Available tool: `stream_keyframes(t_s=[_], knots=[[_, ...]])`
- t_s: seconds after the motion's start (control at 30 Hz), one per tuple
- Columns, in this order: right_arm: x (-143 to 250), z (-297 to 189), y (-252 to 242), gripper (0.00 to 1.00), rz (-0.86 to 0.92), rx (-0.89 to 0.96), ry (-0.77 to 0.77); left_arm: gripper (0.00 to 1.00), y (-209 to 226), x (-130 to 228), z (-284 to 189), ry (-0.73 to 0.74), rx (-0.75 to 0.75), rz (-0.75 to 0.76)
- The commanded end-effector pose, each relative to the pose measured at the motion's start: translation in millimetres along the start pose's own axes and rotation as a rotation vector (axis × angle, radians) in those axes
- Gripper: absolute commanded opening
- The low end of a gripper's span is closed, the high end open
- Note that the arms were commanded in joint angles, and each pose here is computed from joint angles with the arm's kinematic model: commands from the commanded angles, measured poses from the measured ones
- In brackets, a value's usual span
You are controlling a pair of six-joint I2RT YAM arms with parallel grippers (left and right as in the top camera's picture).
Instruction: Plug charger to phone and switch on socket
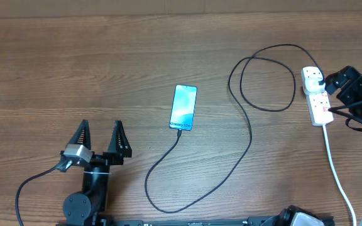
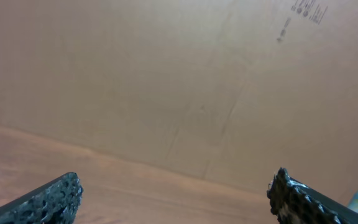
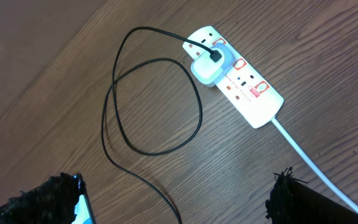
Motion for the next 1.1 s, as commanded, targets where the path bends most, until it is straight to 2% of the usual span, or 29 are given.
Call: stream_keyframes(t_s=[0.0, 0.13, 0.4, 0.7, 1.07], knots=[[-0.7, -1.6, 1.8, 1.0, 0.001, -0.01, -0.006, 1.0, 3.5, -7.2, -5.4, -0.054, -0.021, 0.01], [-0.8, -1.6, 1.8, 1.0, 0.001, -0.01, -0.007, 0.99, 8.2, 0.0, -7.0, -0.015, -0.047, 0.033], [-0.8, -1.6, 1.7, 1.0, 0.001, -0.009, -0.007, 1.0, 24.6, 56.3, -18.8, 0.295, -0.143, 0.091], [-0.7, -1.6, 1.8, 1.0, 0.001, -0.01, -0.006, 1.0, 18.1, 58.7, -18.7, 0.318, -0.051, 0.286], [-0.7, -1.6, 1.8, 1.0, 0.001, -0.01, -0.006, 1.0, 18.9, 57.9, -18.6, 0.317, -0.05, 0.344]])
Point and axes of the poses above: each gripper's point midway between its finger pads, its own z axis out along the fingers, its own y axis along the line the jaws close on, x = y × z, the point moved 6 cm from there along -z, back along the fingers, and after that the axes turned 13 degrees about z, right-handed, at the moved point
